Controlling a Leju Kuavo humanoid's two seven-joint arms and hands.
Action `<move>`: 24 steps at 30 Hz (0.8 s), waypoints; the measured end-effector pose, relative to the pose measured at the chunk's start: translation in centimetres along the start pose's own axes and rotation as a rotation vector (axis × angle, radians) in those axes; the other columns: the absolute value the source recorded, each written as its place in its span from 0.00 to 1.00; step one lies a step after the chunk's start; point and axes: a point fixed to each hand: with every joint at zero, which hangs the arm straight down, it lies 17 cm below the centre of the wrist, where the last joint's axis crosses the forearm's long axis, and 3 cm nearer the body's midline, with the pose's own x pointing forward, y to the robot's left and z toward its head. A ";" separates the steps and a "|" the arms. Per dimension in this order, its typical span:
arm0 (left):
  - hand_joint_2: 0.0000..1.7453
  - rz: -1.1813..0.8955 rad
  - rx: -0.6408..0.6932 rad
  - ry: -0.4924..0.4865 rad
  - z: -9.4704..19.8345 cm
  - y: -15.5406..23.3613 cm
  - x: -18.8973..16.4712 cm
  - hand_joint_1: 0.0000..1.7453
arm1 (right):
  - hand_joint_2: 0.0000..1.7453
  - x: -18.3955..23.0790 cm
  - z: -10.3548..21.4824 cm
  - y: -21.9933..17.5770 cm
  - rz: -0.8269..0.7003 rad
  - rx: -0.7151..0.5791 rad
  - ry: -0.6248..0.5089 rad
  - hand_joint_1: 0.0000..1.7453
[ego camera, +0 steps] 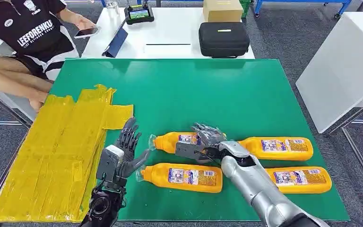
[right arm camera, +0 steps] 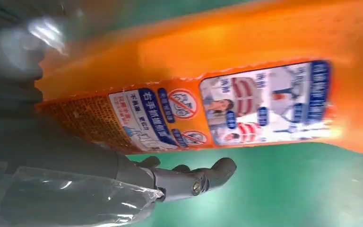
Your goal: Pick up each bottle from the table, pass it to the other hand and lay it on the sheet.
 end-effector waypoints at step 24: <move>1.00 0.000 0.013 -0.001 -0.1 0.3 0.0 0.00 | 1.00 -4.4 -0.4 0.4 0.339 0.006 0.217 1.00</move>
